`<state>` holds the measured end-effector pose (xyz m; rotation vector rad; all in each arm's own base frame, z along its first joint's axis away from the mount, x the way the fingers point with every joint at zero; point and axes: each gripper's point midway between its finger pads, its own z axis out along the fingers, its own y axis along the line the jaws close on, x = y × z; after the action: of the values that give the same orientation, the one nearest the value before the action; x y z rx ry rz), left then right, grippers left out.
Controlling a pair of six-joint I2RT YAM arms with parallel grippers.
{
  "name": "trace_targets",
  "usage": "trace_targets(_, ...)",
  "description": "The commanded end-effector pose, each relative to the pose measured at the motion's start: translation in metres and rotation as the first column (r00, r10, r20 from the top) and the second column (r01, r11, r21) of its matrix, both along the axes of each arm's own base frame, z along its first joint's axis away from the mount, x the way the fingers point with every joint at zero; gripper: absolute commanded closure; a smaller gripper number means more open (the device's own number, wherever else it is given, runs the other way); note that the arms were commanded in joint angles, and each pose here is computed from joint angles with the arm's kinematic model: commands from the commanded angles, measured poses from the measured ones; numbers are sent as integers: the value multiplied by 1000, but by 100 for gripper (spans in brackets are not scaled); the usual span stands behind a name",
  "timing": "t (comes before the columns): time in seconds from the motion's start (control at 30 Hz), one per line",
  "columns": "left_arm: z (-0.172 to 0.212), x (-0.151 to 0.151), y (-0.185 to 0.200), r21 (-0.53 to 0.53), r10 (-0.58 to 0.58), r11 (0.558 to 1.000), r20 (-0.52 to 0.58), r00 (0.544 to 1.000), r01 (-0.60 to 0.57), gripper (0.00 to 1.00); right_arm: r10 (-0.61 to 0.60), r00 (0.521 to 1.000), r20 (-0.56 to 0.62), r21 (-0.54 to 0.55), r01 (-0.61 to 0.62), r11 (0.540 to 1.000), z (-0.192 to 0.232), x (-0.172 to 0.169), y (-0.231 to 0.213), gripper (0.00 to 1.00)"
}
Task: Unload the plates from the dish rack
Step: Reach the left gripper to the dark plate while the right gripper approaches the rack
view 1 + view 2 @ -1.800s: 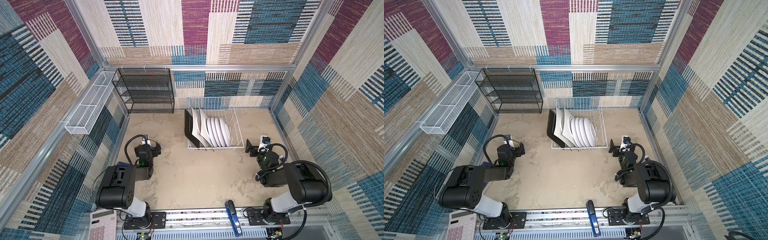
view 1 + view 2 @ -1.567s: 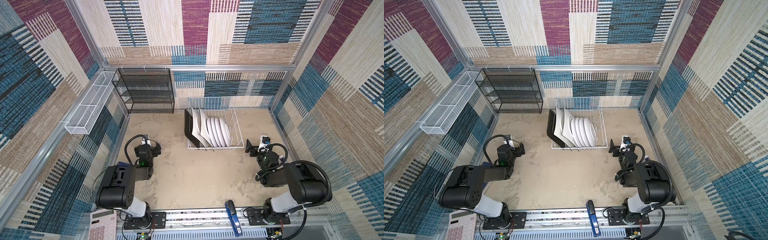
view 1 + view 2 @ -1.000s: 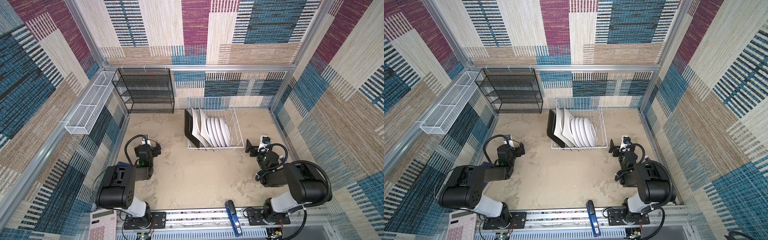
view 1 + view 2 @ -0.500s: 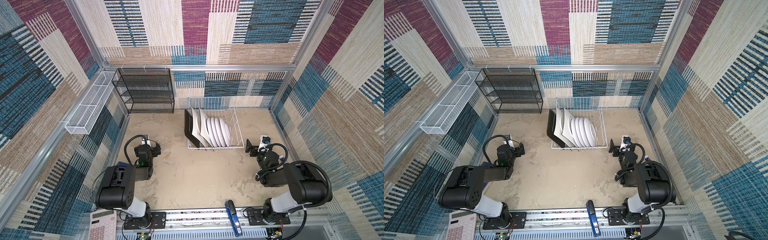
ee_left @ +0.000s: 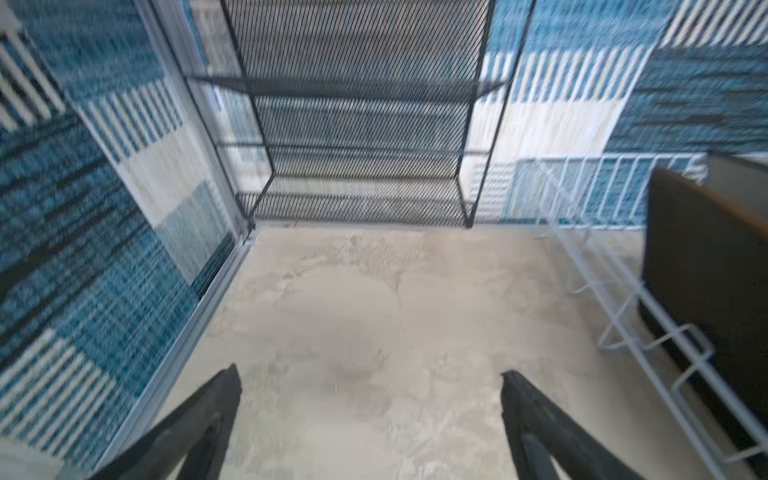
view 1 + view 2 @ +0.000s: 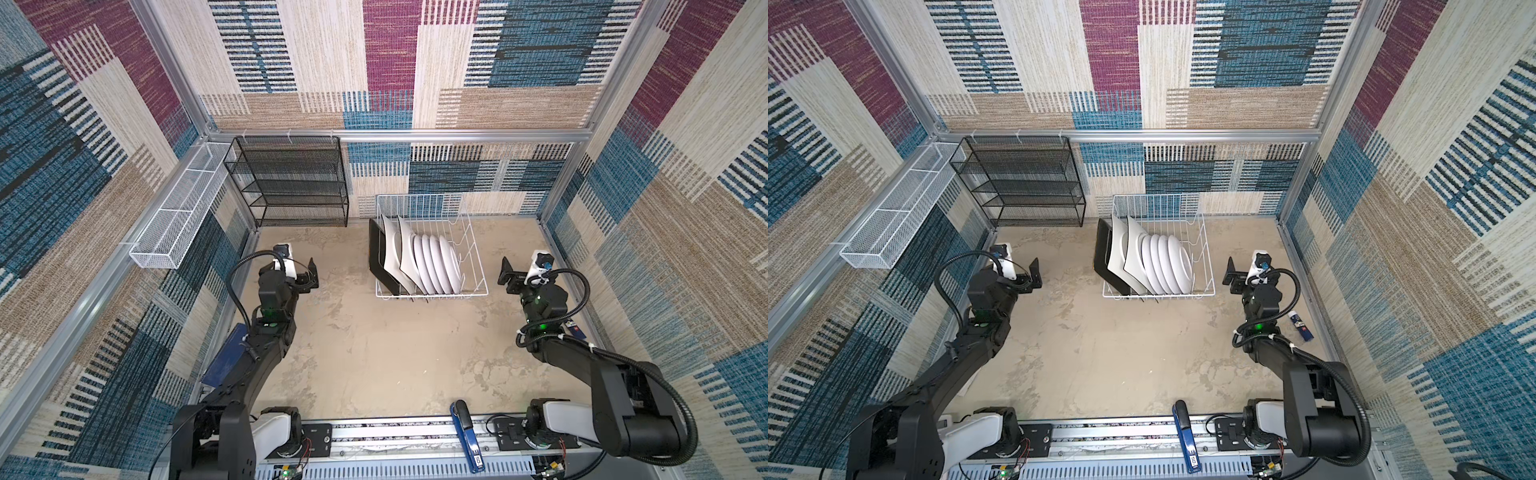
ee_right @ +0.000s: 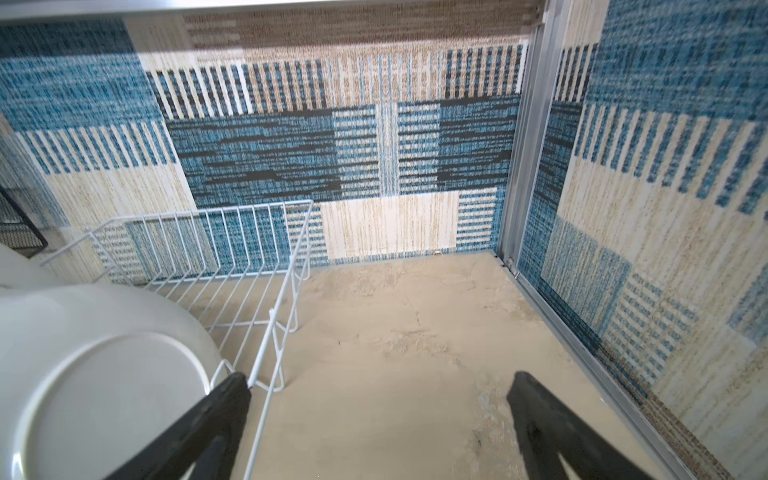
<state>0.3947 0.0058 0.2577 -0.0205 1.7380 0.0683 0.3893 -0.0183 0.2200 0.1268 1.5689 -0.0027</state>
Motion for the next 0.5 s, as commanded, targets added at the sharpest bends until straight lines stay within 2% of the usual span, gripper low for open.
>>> trace_targets(0.0,-1,-10,-15,-23,-88,996,-150,985,86,0,28,996,-82,71,-22,997,0,2,5,1)
trace_targets(0.23,42,-15,-41,-196,-215,965,-212,953,174,1,221,970,-99,146,-205,968,37,0,39,1)
trace_targets(0.37,52,-13,-70,-308,-346,914,-245,906,265,2,361,926,-107,164,-342,925,53,-7,64,1)
trace_targets(0.47,54,-11,-92,-354,-417,882,-280,865,311,3,449,887,-110,156,-431,889,65,-12,80,1)
